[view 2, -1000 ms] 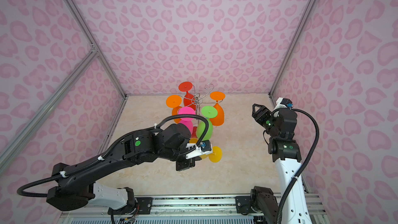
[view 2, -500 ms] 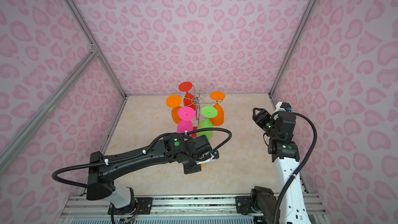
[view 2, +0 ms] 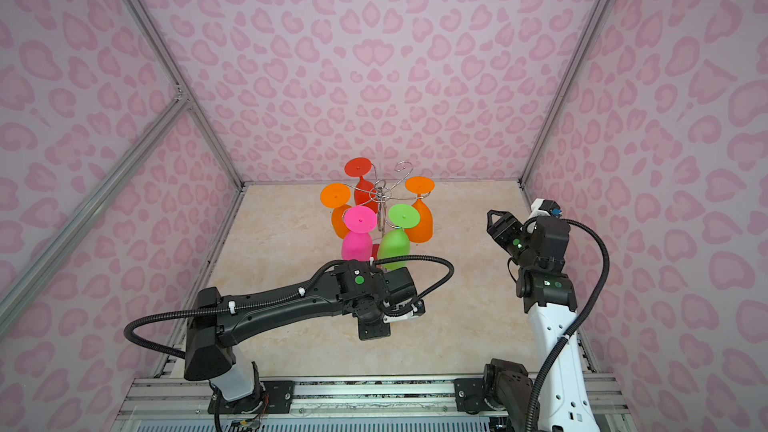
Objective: Take the wine glass off the wine glass rack
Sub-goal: 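Lower the yellow glass onto the table with the left gripper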
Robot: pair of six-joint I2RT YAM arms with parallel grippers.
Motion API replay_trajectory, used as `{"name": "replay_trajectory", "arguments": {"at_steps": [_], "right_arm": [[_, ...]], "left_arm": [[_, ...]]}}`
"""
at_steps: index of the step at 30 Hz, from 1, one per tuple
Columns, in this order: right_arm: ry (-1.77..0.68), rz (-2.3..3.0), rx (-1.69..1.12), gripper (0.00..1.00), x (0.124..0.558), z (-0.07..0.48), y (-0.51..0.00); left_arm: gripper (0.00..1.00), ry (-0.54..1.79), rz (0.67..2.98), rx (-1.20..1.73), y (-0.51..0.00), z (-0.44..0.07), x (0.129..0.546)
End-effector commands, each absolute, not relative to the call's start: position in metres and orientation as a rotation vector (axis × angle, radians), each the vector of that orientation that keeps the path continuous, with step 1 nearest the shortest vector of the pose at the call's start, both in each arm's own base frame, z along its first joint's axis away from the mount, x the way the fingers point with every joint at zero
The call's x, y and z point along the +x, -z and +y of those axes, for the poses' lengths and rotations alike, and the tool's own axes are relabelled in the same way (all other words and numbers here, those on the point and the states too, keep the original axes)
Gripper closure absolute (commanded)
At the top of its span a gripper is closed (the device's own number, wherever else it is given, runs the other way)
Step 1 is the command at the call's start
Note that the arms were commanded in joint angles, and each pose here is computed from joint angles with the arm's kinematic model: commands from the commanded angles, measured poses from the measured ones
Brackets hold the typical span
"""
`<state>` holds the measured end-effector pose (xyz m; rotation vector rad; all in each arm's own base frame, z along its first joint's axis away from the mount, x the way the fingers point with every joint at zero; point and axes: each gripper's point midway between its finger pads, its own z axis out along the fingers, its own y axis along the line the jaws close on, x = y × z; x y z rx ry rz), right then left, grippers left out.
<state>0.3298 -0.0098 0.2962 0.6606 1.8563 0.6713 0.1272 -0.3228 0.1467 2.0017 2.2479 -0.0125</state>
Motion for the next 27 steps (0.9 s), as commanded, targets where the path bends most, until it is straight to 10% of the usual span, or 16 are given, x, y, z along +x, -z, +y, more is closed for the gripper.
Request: {"name": "replay_trajectory", "arguments": {"at_steps": [1, 10, 27], "right_arm": [[-0.685, 1.843, 0.647, 0.32, 0.331, -0.008, -0.299], [-0.69, 1.843, 0.646, 0.32, 0.331, -0.008, -0.298], [-0.718, 1.848, 0.658, 0.32, 0.334, -0.006, -0.289]], "left_arm": [[0.98, 0.01, 2.277, 2.037, -0.14, -0.318, 0.124], [0.96, 0.009, 2.316, 2.04, -0.136, -0.315, 0.126], [0.51, 0.029, 2.211, 1.852, -0.202, -0.306, 0.141]]}}
